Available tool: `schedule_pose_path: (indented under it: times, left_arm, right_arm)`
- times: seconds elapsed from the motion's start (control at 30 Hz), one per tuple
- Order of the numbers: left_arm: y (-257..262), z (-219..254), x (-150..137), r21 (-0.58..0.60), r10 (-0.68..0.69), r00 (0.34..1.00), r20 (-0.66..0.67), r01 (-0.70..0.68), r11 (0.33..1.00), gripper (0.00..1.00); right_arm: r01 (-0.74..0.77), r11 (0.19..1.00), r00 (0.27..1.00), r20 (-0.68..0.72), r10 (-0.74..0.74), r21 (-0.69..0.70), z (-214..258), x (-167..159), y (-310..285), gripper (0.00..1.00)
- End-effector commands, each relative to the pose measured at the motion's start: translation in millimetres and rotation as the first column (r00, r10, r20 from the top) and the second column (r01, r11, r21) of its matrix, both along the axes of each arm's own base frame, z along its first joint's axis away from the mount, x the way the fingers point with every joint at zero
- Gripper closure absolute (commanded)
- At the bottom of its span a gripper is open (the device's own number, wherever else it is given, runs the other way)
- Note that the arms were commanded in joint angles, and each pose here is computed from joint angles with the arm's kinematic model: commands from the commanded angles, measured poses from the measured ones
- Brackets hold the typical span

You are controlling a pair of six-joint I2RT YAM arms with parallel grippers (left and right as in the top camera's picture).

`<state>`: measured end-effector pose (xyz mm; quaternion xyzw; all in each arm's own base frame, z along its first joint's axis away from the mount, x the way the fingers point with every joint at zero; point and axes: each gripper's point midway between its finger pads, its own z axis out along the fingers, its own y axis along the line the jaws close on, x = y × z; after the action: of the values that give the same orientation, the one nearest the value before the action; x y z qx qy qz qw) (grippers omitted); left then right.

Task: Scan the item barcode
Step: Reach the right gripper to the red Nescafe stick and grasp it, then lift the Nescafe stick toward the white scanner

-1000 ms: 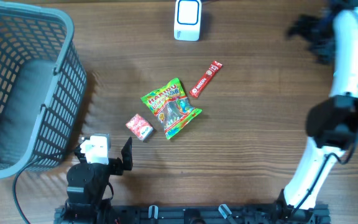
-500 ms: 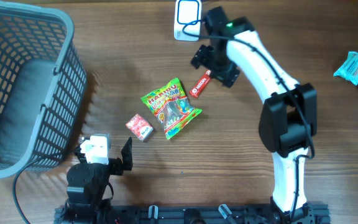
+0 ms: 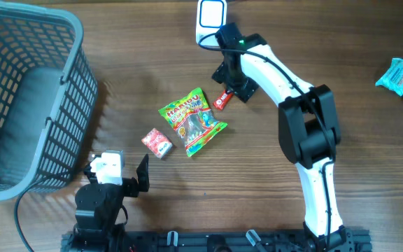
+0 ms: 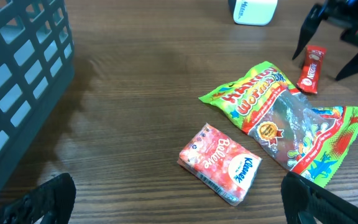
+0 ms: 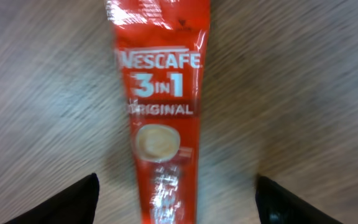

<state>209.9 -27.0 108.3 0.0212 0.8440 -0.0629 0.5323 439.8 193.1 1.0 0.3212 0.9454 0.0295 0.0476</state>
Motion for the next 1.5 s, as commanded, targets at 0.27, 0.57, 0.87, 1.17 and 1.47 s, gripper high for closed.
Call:
schedule_pose_path:
  times: [0.27, 0.57, 0.87, 1.17, 1.47]
  left_arm:
    - [1.6, -2.3, 0.6, 0.015, 0.001, 1.0, 0.002, -0.001, 1.0, 0.0]
    - [1.6, -2.2, 0.6, 0.015, 0.001, 1.0, 0.002, -0.001, 1.0, 0.0]
    - [1.6, -2.2, 0.6, 0.015, 0.001, 1.0, 0.002, -0.001, 1.0, 0.0]
    - [1.6, -2.2, 0.6, 0.015, 0.001, 1.0, 0.002, -0.001, 1.0, 0.0]
    - [1.6, -2.2, 0.6, 0.015, 0.001, 1.0, 0.002, -0.001, 1.0, 0.0]
  right_arm:
    - [-0.013, 1.0, 0.994, -0.111, 0.01, -0.025, -54.2, -18.3, -0.1, 0.83]
    - [-0.143, 0.99, 0.968, -0.209, 0.137, -0.015, -15.8, -36.2, -17.0, 0.96]
    - [-0.726, 0.553, 0.666, 0.214, 0.715, 0.41, 129.7, -68.6, 52.2, 0.96]
    - [-0.885, 0.296, 0.448, 0.486, 0.75, 0.358, 167.2, -66.8, 81.9, 0.96]
    - [-0.947, -0.321, -0.086, 0.979, 0.187, -0.022, 278.2, -95.7, 136.3, 0.96]
